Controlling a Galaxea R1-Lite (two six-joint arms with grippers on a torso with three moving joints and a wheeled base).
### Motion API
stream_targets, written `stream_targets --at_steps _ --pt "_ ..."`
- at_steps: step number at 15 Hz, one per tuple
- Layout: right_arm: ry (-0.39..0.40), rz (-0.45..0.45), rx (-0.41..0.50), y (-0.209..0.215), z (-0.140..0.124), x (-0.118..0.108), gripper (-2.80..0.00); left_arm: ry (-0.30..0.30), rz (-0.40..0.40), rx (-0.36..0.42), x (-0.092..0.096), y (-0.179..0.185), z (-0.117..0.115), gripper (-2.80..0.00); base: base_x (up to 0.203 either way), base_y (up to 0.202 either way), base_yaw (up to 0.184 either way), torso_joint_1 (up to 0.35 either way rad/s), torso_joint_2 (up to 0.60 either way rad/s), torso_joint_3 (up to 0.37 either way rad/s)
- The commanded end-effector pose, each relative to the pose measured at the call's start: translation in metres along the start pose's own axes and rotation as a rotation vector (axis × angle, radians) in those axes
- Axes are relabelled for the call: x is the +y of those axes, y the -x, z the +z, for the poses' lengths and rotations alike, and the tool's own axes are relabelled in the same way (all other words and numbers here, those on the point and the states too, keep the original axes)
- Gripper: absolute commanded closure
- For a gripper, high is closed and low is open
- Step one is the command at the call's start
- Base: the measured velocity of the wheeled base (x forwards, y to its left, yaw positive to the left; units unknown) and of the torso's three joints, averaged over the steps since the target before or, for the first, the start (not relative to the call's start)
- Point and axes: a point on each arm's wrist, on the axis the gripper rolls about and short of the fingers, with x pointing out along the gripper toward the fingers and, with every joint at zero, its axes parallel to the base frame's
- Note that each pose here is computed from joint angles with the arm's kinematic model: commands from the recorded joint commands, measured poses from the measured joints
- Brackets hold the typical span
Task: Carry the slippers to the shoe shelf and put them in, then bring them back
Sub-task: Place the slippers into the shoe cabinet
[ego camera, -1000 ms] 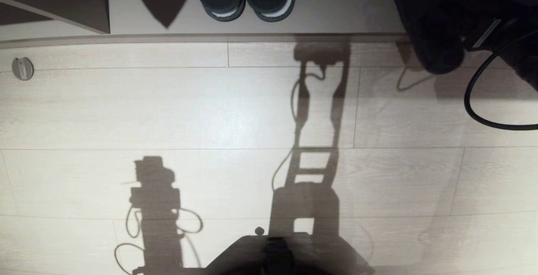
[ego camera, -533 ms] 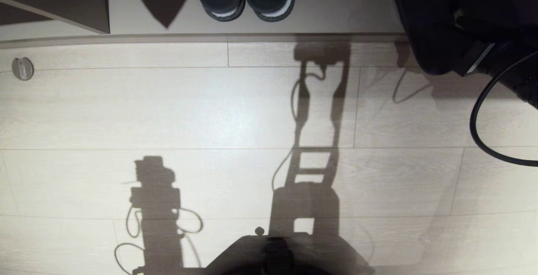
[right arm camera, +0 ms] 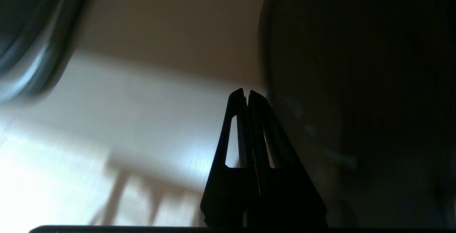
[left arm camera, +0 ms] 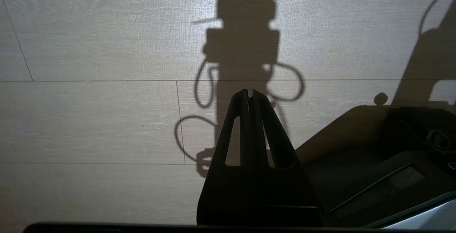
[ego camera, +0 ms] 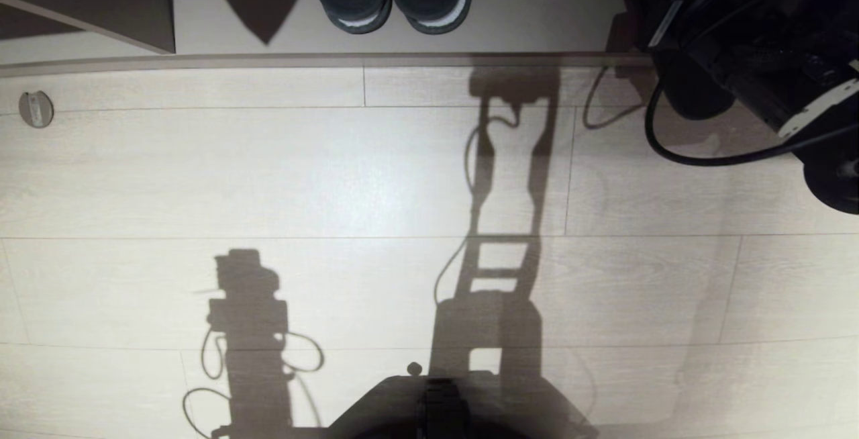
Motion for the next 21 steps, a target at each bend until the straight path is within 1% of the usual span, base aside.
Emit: stream_targets --at_steps 1,2,4,7,8,10,16,19,21 --pt "0.004 -0.01 -0.023 -0.023 -0.012 0.002 0.0 0.0 0.0 0.0 0.0 0.0 0.0 0.0 0.0 0.0 0.0 0.0 0.0 0.0" --pt "0.009 -0.022 -0.045 -0.028 -0.007 0.001 0.0 0.0 0.0 0.0 0.0 0.0 0.0 0.0 0.0 0.0 0.0 0.0 0.0 0.0" --pt "0.012 -0.026 -0.041 -0.03 -0.009 0.001 0.0 0.0 0.0 0.0 0.0 0.0 0.0 0.0 0.0 0.0 0.0 0.0 0.0 0.0" --pt "0.044 -0.072 -0.046 -0.029 -0.002 -0.02 0.0 0.0 0.0 0.0 0.0 0.0 0.0 0.0 0.0 0.0 0.0 0.0 0.0 0.0" --pt "0.045 -0.073 -0.045 -0.028 -0.002 -0.021 0.0 0.0 0.0 0.0 0.0 0.0 0.0 0.0 0.0 0.0 0.0 0.0 0.0 0.0" --pt "0.065 -0.097 -0.041 -0.027 -0.003 -0.033 0.0 0.0 0.0 0.0 0.0 0.0 0.0 0.0 0.0 0.0 0.0 0.0 0.0 0.0" --pt "0.07 -0.12 -0.045 -0.029 -0.004 -0.038 0.0 0.0 0.0 0.0 0.0 0.0 0.0 0.0 0.0 0.0 0.0 0.0 0.0 0.0" --pt "0.062 -0.205 -0.038 -0.029 -0.002 -0.04 0.0 0.0 0.0 0.0 0.0 0.0 0.0 0.0 0.0 0.0 0.0 0.0 0.0 0.0" --pt "0.055 -0.202 -0.042 -0.028 0.0 -0.038 0.0 0.0 0.0 0.0 0.0 0.0 0.0 0.0 0.0 0.0 0.0 0.0 0.0 0.0"
